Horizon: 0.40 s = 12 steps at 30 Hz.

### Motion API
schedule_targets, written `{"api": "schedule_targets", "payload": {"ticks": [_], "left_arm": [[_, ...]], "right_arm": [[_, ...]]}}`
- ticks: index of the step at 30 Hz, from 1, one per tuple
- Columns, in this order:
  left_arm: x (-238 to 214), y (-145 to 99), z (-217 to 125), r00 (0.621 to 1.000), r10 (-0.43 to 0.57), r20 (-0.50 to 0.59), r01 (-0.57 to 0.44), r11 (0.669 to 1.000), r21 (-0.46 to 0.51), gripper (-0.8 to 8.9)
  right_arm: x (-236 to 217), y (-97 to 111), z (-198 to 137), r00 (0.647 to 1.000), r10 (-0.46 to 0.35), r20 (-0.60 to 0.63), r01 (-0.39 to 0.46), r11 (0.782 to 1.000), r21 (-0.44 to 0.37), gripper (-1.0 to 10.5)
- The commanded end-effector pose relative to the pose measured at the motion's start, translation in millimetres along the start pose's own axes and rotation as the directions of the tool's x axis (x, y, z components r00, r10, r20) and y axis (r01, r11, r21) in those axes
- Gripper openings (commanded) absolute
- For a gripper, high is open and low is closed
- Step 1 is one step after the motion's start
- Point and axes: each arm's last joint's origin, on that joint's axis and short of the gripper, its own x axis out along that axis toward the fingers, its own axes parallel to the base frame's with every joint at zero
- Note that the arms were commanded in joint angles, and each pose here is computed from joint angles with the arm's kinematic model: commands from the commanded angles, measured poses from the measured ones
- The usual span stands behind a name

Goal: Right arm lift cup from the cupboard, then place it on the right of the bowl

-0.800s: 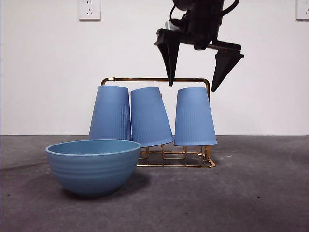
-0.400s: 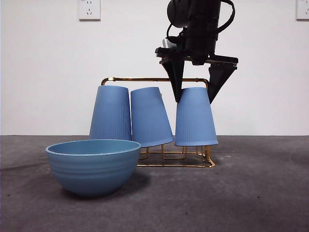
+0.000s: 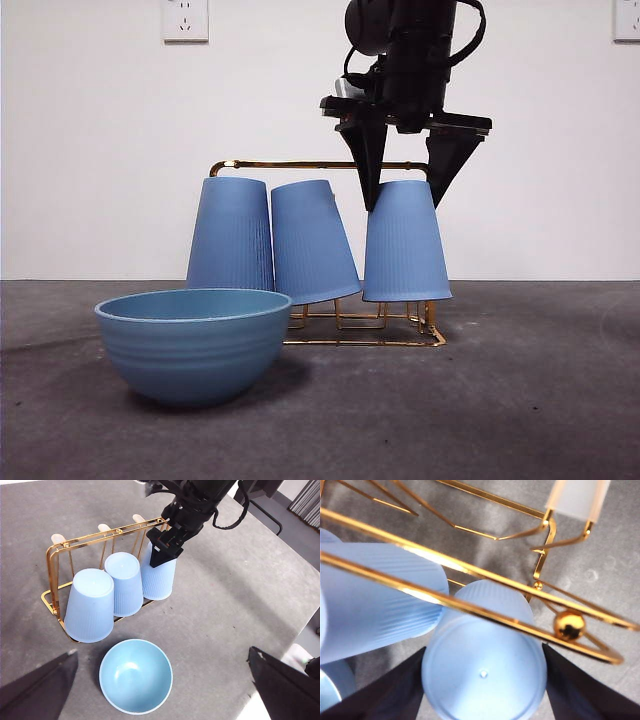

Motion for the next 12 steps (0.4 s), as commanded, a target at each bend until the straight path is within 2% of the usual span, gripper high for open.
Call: {"api": "schedule_targets", "payload": {"ticks": [1, 12], "left_arm": [[-2, -1, 5, 1.0, -0.007, 0.018, 0.007, 1.0, 0.002, 5.62], [-1, -1, 5, 1.0, -0.007, 0.018, 0.007, 1.0, 0.001, 5.62]], "right_arm": [[-13, 2, -6, 0.999, -0.028, -0.025, 0.028, 1.0, -0.006, 2.2], [-66, 7, -24, 0.996, 0.015, 0.092, -0.014, 1.0, -0.018, 2.2]]}}
